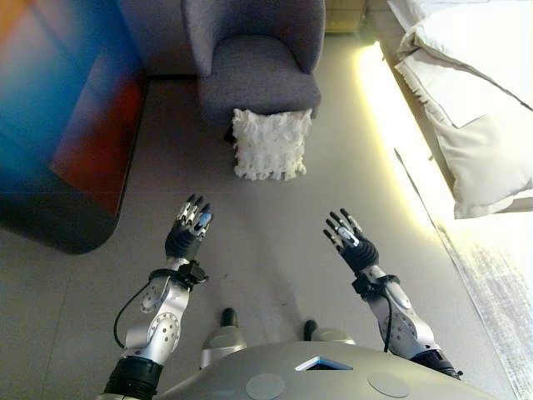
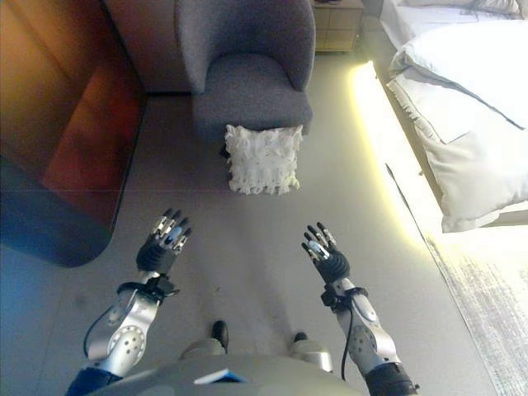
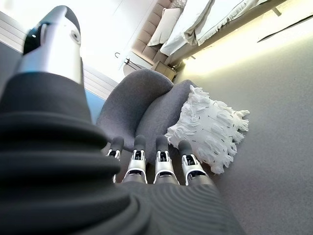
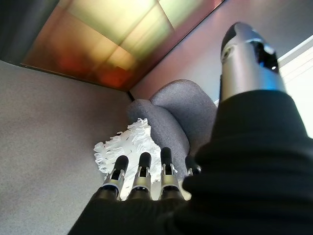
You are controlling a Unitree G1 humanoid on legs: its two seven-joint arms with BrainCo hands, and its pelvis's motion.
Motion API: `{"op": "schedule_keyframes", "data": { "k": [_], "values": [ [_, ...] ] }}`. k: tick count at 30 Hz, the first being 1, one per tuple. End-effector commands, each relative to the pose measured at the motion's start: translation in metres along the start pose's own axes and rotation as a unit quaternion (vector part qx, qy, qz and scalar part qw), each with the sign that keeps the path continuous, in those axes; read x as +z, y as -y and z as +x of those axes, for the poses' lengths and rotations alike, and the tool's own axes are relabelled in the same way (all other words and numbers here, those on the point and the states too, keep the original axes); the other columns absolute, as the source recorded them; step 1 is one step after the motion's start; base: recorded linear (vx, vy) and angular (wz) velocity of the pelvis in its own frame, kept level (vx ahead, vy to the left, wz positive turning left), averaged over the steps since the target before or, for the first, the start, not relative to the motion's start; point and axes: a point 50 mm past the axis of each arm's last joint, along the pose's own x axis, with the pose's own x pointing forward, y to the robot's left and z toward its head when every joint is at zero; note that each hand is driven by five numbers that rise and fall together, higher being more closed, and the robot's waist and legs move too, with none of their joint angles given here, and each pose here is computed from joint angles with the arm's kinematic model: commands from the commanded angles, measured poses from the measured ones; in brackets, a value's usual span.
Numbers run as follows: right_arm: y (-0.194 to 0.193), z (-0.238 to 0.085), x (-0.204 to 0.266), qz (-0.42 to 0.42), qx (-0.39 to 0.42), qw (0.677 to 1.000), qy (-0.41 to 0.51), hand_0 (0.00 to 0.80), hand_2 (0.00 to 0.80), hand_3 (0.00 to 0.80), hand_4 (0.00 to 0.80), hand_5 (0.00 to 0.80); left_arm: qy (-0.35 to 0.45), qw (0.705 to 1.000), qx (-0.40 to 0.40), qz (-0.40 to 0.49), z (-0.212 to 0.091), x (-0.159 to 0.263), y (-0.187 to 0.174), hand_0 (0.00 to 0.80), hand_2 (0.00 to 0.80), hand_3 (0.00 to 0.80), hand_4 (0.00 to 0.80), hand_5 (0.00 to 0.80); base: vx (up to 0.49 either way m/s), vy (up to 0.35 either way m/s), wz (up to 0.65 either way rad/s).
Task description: Pick up the cushion and take it to the sofa
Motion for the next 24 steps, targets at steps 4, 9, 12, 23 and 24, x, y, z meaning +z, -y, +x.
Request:
{"op": "schedule_keyframes", "data": {
  "k": [4,9,12,23,24],
  "values": [
    [-0.0148,0.0090,0.0207,0.009,0.032,0.998,0.060,0.000,0.000,0.000,0.000,0.000,0.042,0.999,-0.026,0.007,0.0091,0.0188,0.0101,0.000,0.000,0.000,0.000,0.000,0.000,0.000,0.00],
    [-0.0146,0.0098,0.0215,0.010,0.032,0.997,0.062,0.000,0.000,0.000,0.000,0.000,0.047,0.998,-0.026,0.027,0.0087,0.0197,0.0105,0.000,0.000,0.000,0.000,0.000,0.000,0.000,0.00],
    [-0.0142,0.0089,0.0209,0.010,0.028,0.998,0.063,0.000,0.000,0.000,0.000,0.000,0.047,0.998,-0.017,0.037,0.0086,0.0196,0.0085,0.000,0.000,0.000,0.000,0.000,0.000,0.000,0.00],
    [-0.0099,0.0080,0.0217,0.011,0.021,0.997,0.068,0.000,0.000,0.000,0.000,0.000,0.051,0.997,-0.012,0.048,0.0086,0.0218,0.0065,0.000,0.000,0.000,0.000,0.000,0.002,0.003,0.00],
    [-0.0102,0.0080,0.0214,0.011,0.022,0.997,0.067,0.000,0.000,0.000,0.000,0.000,0.051,0.997,-0.013,0.049,0.0086,0.0215,0.0067,0.000,0.000,0.000,0.000,0.000,0.027,0.035,0.00]
  ]
}}
